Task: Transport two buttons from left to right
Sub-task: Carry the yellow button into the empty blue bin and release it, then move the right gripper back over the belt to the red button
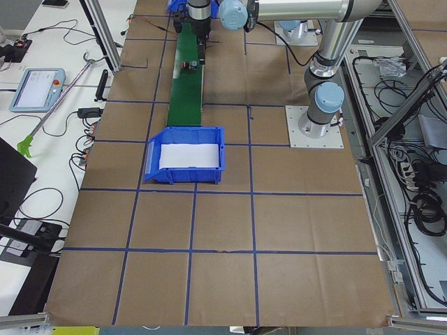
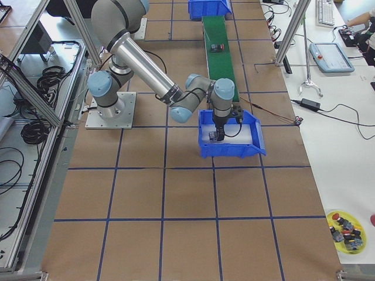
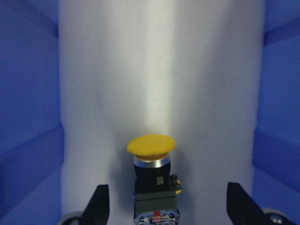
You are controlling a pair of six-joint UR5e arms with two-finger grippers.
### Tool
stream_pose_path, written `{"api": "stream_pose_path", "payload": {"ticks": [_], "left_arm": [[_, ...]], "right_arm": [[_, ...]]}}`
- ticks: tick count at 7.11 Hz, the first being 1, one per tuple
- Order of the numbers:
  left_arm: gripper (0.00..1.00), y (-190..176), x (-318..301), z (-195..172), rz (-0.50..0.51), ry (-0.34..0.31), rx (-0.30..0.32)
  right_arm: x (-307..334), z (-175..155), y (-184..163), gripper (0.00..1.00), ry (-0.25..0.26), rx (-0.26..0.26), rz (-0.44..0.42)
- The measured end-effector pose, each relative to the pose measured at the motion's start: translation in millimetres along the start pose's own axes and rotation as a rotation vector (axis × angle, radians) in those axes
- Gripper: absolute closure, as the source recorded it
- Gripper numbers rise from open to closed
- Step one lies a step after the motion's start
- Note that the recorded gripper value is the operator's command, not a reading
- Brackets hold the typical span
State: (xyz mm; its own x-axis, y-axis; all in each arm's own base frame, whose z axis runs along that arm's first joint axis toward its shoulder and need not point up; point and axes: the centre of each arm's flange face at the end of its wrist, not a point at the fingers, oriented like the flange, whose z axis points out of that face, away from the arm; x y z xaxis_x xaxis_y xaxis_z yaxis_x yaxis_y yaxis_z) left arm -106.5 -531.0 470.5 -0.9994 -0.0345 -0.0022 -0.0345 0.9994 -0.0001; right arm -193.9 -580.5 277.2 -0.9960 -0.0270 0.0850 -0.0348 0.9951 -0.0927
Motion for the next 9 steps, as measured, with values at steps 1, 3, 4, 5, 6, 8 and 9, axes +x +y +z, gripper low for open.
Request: {"api": "stream_pose_path", "payload": {"ticks": [1, 3, 4, 5, 6, 8, 9], "left_arm": [[0.00, 0, 0, 0, 0.000, 0.000, 0.000], [0.00, 0, 0, 0, 0.000, 0.000, 0.001], [0.00, 0, 0, 0, 0.000, 0.000, 0.001], [0.00, 0, 0, 0, 0.000, 0.000, 0.000], [0.00, 0, 0, 0, 0.000, 0.000, 0.000], [0.00, 0, 0, 0, 0.000, 0.000, 0.000], [0.00, 0, 0, 0, 0.000, 0.000, 0.000]], "right_arm": [[1, -30, -7, 0.00, 0.001, 0.013, 0.007], [-15, -91, -27, 0.00, -0.016, -0.003, -0.001], [-28, -116, -38, 0.00, -0.019, 0.000, -0.026], [-51, -135, -49, 0.00, -0.018, 0.016, -0.062], [-87, -147, -59, 0.00, -0.016, 0.027, -0.073], [-179, -170, -62, 0.00, -0.012, 0.043, -0.014], [-228, -181, -58, 0.00, -0.016, 0.054, -0.028]]}}
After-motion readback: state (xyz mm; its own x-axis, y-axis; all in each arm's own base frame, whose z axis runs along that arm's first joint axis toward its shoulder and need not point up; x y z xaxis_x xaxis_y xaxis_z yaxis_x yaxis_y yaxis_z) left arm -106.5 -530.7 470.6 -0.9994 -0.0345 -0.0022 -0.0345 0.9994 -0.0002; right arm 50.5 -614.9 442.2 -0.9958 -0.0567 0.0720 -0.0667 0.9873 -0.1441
